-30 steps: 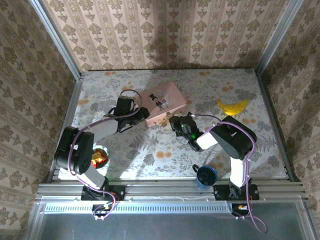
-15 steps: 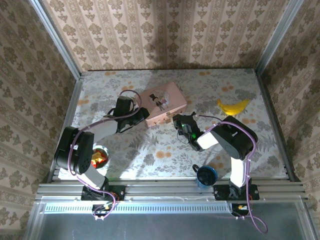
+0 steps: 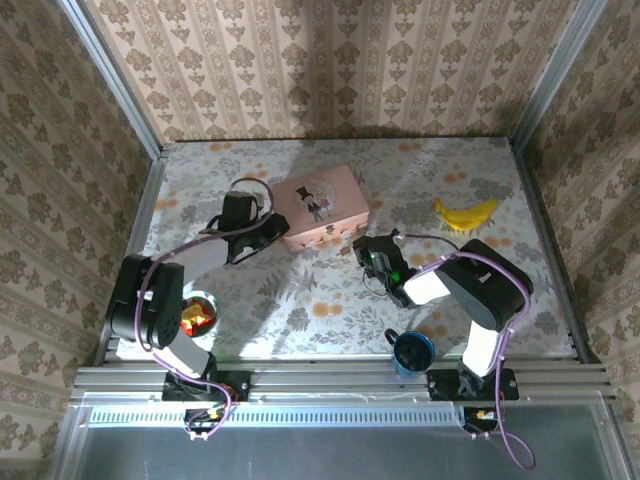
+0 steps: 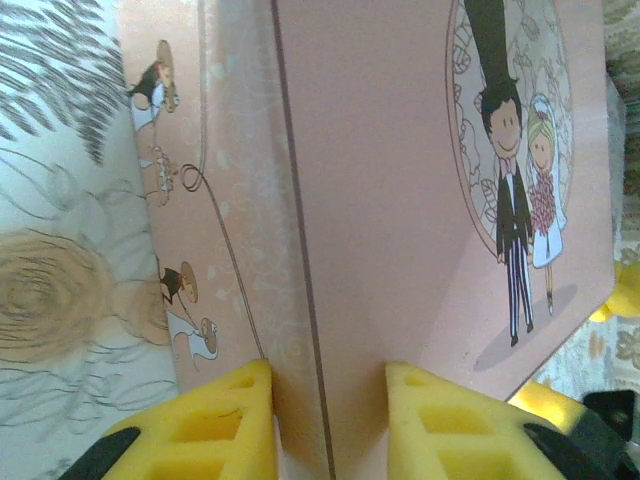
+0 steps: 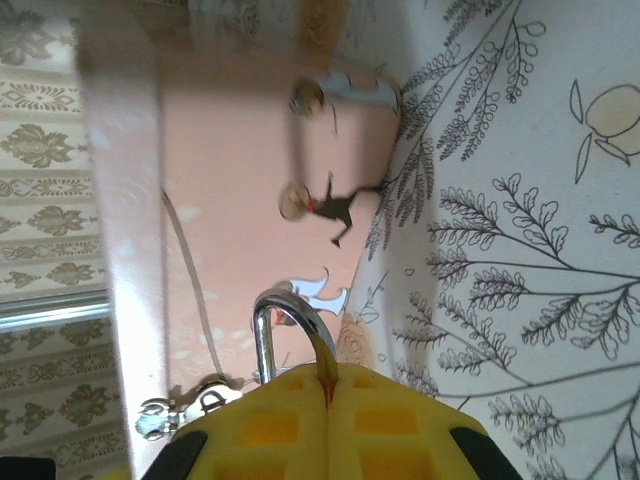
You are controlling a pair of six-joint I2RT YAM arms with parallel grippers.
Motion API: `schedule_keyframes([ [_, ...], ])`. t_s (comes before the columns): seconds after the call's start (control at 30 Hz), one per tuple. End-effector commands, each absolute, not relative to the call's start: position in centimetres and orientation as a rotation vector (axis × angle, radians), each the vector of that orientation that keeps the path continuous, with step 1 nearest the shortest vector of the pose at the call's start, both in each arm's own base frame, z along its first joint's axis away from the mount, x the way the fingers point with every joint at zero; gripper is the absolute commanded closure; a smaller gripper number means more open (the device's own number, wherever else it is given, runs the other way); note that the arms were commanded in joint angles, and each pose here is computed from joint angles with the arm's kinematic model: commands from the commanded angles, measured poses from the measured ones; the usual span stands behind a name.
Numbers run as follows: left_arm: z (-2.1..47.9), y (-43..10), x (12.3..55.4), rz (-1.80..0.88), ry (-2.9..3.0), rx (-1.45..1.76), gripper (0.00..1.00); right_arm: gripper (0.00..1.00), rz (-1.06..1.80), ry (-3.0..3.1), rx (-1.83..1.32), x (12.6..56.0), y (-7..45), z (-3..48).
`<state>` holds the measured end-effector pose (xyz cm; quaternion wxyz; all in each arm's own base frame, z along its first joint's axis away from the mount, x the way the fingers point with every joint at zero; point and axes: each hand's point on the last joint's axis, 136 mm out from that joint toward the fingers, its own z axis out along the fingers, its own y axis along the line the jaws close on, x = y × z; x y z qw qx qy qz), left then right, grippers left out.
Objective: Unlock the padlock with the key
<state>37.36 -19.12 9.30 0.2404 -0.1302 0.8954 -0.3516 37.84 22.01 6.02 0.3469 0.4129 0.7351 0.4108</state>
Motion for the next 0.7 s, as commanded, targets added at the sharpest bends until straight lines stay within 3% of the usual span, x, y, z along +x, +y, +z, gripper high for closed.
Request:
schedule_keyframes([
  [0.0,5.5,-14.7,35.7,-0.719,2.596,-0.490,0.62,1.00,0.968,1.898,0.987,37.4,20.8,8.0],
  [0.33,9.6,-13.9,40.1,-0.720,2.469,-0.443,0.21,1.00,0.713,2.057,0.732,35.1,19.3,12.1],
  [0.53,10.5,-15.3,42.9,-0.788,2.453,-0.360,0.21,1.00,0.615,2.189,0.627,33.7,18.3,12.9],
  [0.67,10.1,-16.4,44.5,-0.851,2.458,-0.352,0.32,1.00,0.591,2.277,0.603,33.2,17.4,12.4],
])
